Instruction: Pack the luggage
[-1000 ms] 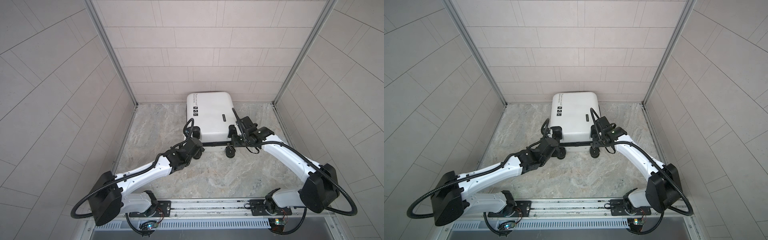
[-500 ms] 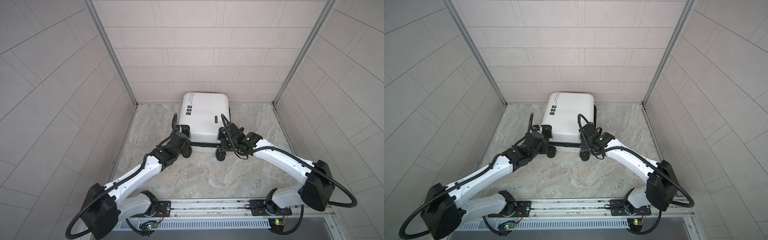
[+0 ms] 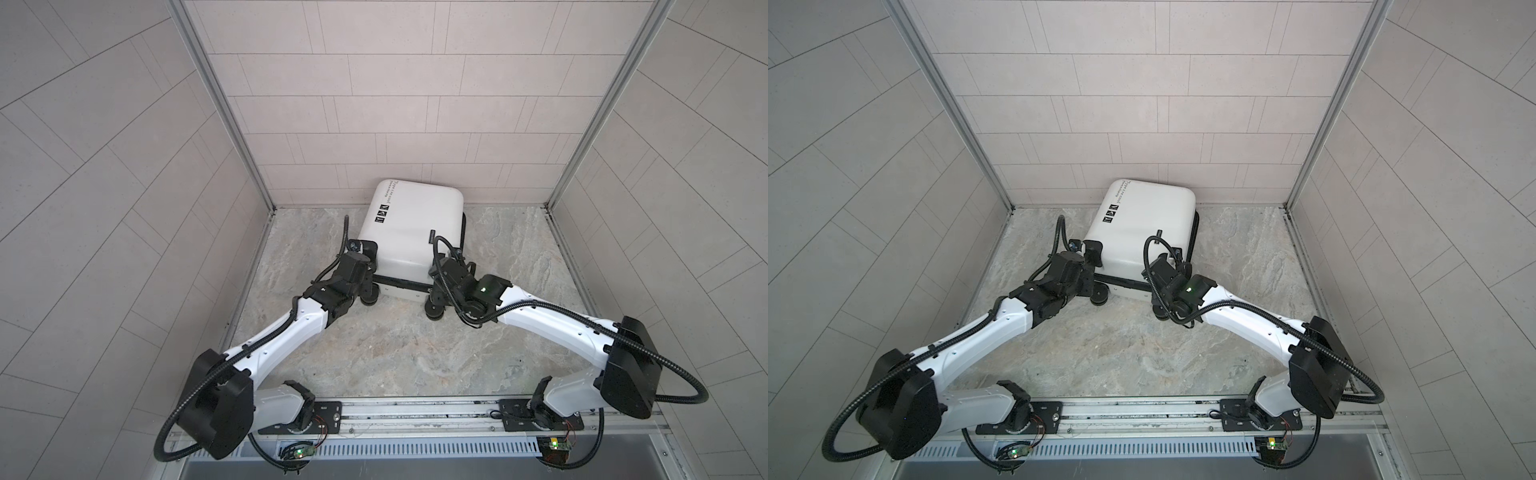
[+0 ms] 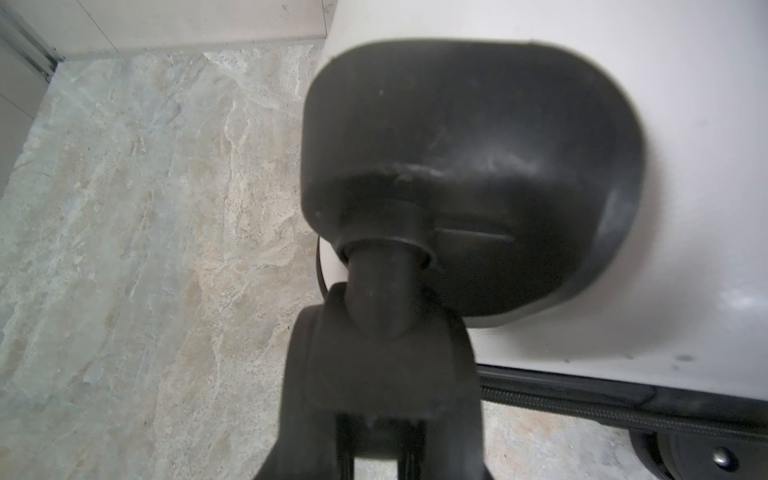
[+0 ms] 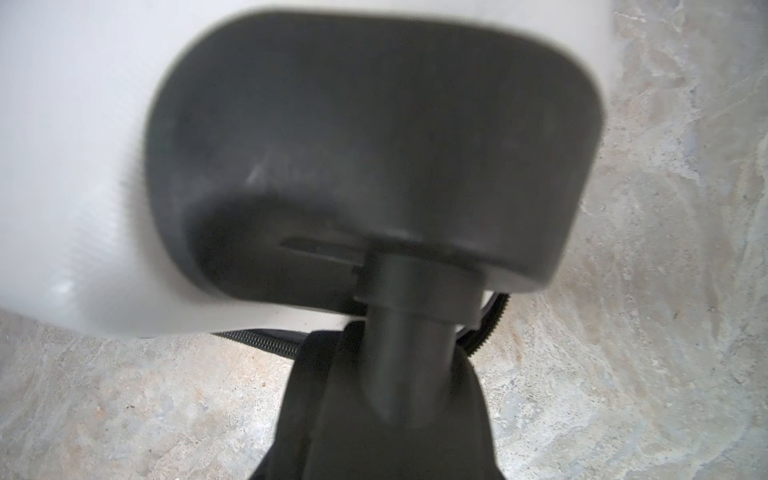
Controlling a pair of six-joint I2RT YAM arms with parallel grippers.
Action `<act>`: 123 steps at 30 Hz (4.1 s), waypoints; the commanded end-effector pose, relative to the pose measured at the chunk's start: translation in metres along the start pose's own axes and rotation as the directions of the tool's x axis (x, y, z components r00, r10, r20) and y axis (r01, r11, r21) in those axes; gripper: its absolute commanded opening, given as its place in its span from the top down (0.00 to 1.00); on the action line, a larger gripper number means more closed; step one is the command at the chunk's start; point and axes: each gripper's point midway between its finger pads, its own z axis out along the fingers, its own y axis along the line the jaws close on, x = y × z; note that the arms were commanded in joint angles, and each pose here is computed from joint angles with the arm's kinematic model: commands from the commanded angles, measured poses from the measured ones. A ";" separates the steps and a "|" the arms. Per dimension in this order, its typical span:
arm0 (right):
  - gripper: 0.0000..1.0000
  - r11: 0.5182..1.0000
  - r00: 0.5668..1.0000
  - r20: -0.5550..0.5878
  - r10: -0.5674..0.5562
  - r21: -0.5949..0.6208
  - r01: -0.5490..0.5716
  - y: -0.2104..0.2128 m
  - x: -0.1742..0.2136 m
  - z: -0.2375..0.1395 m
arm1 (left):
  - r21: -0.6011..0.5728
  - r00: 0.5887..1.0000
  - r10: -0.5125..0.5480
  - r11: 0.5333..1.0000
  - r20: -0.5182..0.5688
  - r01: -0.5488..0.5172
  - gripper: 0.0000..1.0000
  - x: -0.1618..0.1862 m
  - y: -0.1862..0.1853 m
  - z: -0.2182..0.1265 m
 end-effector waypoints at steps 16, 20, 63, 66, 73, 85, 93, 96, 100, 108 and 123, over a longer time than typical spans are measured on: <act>0.23 0.981 0.984 -0.048 -0.170 -0.101 0.165 0.006 0.015 -0.039 | 0.105 0.985 -0.061 0.994 0.164 0.044 0.55 -0.045 -0.026 0.011; 0.14 0.974 0.980 -0.029 -0.196 -0.126 0.191 0.010 0.008 -0.049 | 0.088 0.981 -0.074 0.994 0.181 0.059 0.34 -0.054 -0.018 -0.009; 0.12 0.995 0.997 0.058 0.047 -0.088 -0.042 -0.103 -0.076 -0.075 | 0.652 0.764 -0.597 0.481 -0.244 0.585 0.47 0.028 -0.204 -0.040; 0.12 0.995 0.997 0.061 0.052 -0.086 -0.046 -0.104 -0.077 -0.075 | 0.650 0.729 -0.624 0.434 -0.282 0.623 0.50 0.028 -0.211 -0.034; 0.13 0.995 0.996 0.064 0.055 -0.086 -0.049 -0.104 -0.077 -0.076 | 0.644 0.657 -0.677 0.347 -0.331 0.681 0.56 0.029 -0.220 -0.017; 0.14 0.995 0.997 0.061 0.057 -0.082 -0.052 -0.106 -0.076 -0.077 | 0.652 0.643 -0.684 0.317 -0.346 0.688 0.59 0.022 -0.235 -0.006; 0.14 0.995 0.996 0.065 0.063 -0.080 -0.058 -0.108 -0.075 -0.078 | 0.648 0.636 -0.685 0.309 -0.356 0.696 0.62 0.022 -0.244 0.004; 0.14 0.995 0.996 0.067 0.063 -0.078 -0.058 -0.109 -0.074 -0.079 | 0.643 0.630 -0.693 0.310 -0.351 0.700 0.64 0.022 -0.243 0.007; 0.14 0.996 0.996 0.064 0.062 -0.073 -0.057 -0.110 -0.072 -0.079 | 0.644 0.628 -0.696 0.309 -0.349 0.700 0.66 0.021 -0.245 0.010; 0.15 0.994 0.995 0.056 0.080 -0.082 -0.075 -0.111 -0.067 -0.077 | 0.640 0.624 -0.704 0.314 -0.339 0.701 0.72 0.021 -0.243 0.013; 0.07 0.971 0.994 -0.082 0.072 -0.224 -0.089 -0.059 -0.040 -0.051 | 0.630 0.664 -0.672 0.367 -0.329 0.684 1.00 0.036 -0.232 0.009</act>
